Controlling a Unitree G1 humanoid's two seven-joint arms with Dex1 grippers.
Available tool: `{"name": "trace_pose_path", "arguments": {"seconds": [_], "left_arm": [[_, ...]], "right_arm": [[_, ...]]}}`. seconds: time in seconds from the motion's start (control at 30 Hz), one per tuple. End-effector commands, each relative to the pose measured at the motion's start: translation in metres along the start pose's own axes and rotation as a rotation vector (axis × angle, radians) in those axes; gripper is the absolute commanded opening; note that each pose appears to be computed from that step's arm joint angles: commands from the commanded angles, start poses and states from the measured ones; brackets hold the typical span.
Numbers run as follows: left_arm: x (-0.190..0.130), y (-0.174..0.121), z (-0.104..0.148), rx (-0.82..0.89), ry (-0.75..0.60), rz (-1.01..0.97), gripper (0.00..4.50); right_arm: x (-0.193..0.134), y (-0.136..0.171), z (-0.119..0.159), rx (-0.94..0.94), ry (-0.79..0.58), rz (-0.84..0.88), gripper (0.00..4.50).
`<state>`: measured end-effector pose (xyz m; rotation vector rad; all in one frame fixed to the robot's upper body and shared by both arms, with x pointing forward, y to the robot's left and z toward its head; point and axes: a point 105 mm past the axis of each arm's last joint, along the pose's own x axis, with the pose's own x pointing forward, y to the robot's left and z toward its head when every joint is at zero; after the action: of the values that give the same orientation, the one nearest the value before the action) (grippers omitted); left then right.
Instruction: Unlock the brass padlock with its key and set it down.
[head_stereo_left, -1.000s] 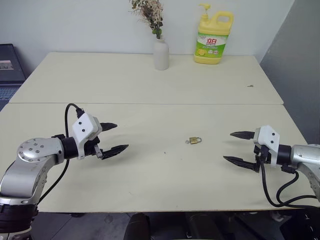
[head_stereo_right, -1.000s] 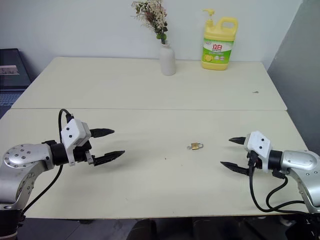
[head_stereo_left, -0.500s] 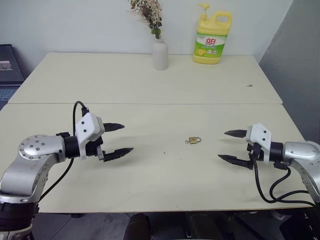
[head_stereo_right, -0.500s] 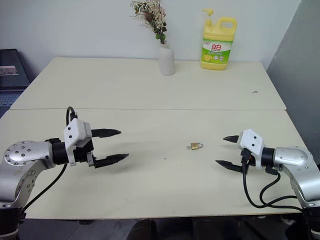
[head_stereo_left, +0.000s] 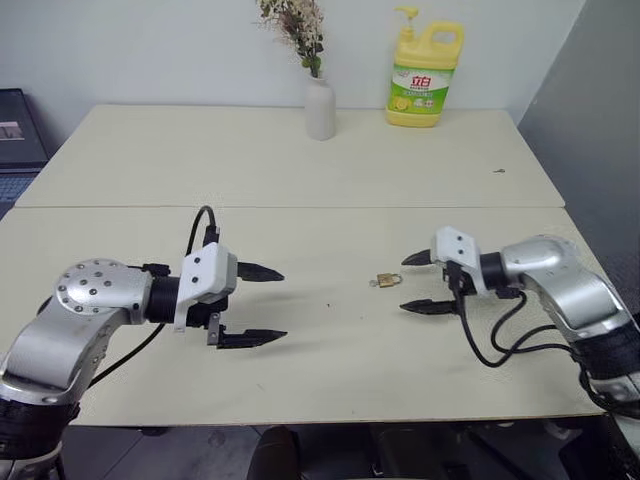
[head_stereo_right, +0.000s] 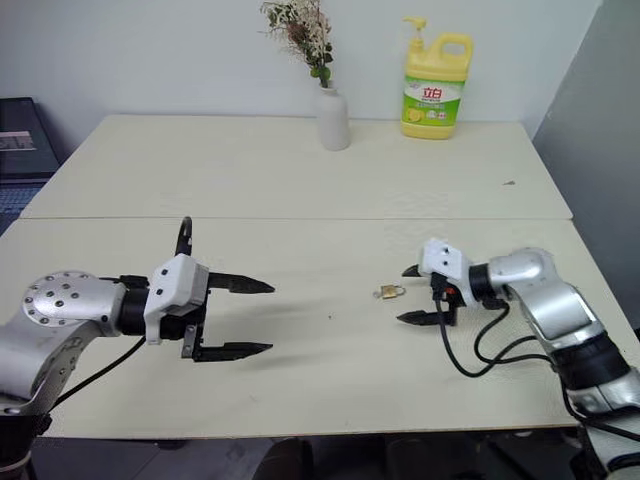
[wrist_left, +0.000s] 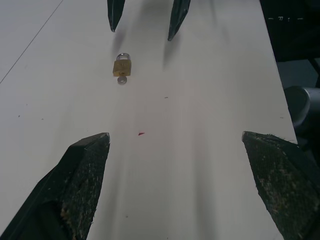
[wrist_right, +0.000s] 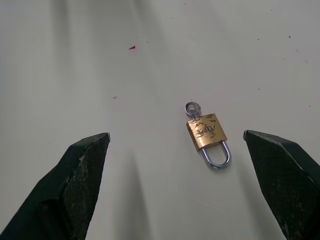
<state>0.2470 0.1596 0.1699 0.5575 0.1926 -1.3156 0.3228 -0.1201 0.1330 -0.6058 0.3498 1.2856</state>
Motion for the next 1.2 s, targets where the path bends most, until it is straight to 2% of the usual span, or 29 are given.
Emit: {"name": "trace_pose_path", "arguments": {"seconds": [0.03,0.2,0.6,0.7,0.97,1.07,1.13,1.2], "left_arm": [[0.003,-0.003,0.005,0.05,-0.012,-0.01,4.45],[0.003,-0.003,0.003,0.06,-0.01,-0.002,4.45],[0.004,-0.003,0.002,0.072,-0.007,0.003,4.45],[0.005,-0.002,0.001,0.075,-0.006,0.004,4.5],[0.006,-0.001,0.002,0.079,-0.006,-0.002,4.5],[0.007,0.0,0.003,0.049,-0.027,0.01,4.5],[0.009,0.003,0.011,-0.048,-0.107,0.033,4.5],[0.009,0.005,0.013,-0.082,-0.125,0.044,4.5]], "right_arm": [[0.01,-0.016,0.0,-0.05,0.041,-0.004,4.5],[0.028,-0.027,-0.005,-0.056,0.066,0.019,4.5],[0.032,-0.027,-0.021,-0.031,0.127,0.073,4.5],[0.034,-0.029,-0.017,-0.013,0.106,0.065,3.9],[0.036,-0.028,-0.02,-0.026,0.127,0.058,1.03],[0.035,-0.029,-0.016,-0.056,0.109,0.04,0.93],[0.032,-0.03,-0.009,-0.072,0.065,0.001,0.93],[0.029,-0.03,-0.006,-0.087,0.05,-0.012,0.93]]}}
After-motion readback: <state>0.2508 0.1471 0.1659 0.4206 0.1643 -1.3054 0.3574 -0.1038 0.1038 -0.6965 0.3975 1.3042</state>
